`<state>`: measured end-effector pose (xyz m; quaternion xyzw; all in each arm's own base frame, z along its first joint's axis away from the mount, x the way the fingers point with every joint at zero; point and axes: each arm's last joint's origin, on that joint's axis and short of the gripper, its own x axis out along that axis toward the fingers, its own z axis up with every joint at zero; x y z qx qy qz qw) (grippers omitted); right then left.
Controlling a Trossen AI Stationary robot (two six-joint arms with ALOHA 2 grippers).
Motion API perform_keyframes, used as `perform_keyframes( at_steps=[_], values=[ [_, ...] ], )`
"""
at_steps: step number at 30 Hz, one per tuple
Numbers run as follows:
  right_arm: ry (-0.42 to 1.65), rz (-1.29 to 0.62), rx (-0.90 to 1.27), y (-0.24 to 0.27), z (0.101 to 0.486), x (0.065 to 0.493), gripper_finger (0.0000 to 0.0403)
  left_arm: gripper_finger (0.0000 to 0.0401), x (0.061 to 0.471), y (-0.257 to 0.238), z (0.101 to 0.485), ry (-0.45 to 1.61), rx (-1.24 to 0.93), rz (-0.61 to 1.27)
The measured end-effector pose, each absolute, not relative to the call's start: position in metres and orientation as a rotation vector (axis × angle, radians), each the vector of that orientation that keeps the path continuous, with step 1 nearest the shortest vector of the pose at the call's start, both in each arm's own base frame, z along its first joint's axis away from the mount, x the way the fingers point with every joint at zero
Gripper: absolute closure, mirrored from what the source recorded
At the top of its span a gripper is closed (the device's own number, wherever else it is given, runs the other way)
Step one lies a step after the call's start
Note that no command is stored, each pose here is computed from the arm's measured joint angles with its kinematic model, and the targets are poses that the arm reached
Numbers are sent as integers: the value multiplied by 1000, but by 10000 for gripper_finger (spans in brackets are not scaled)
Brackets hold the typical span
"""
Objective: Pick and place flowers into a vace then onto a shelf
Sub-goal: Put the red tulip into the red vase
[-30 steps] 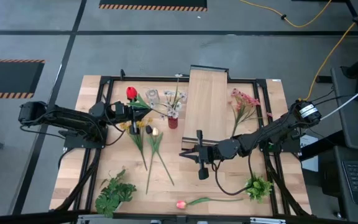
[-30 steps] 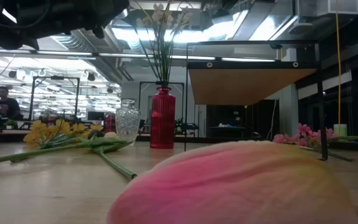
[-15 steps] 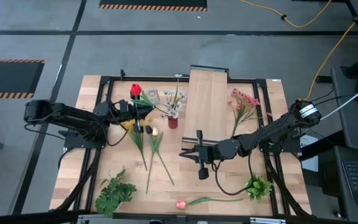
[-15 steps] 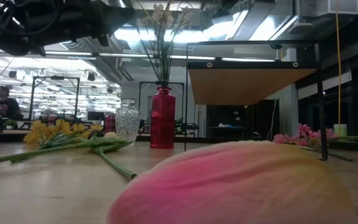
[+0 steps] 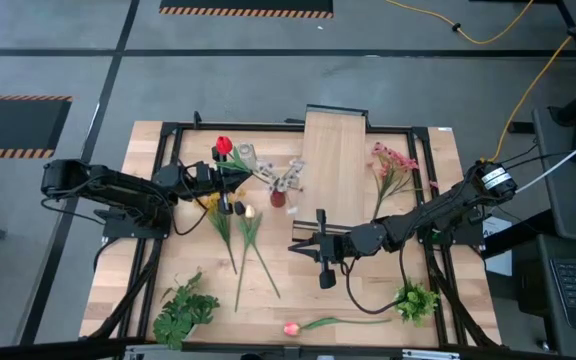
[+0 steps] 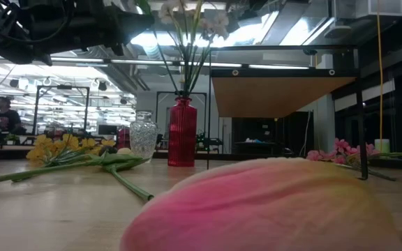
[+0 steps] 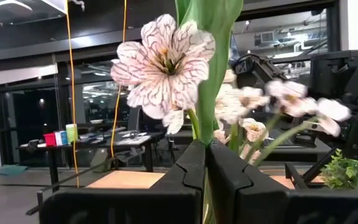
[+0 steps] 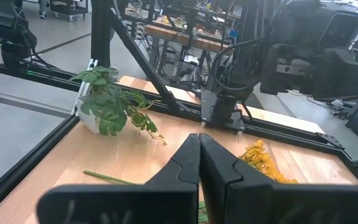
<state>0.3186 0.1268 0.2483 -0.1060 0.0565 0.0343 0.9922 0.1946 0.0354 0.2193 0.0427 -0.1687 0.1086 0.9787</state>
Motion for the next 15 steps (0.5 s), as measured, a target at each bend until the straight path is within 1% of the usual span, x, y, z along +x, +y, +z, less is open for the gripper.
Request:
perform_keyframes(
  at_steps=[7,15],
  values=[
    [113,69,-213,127,248,319,397,398,199,36,223,-331,74,218],
    [120,69,-212,127,248,319,397,398,225,41,239,-131,74,213]
  ],
)
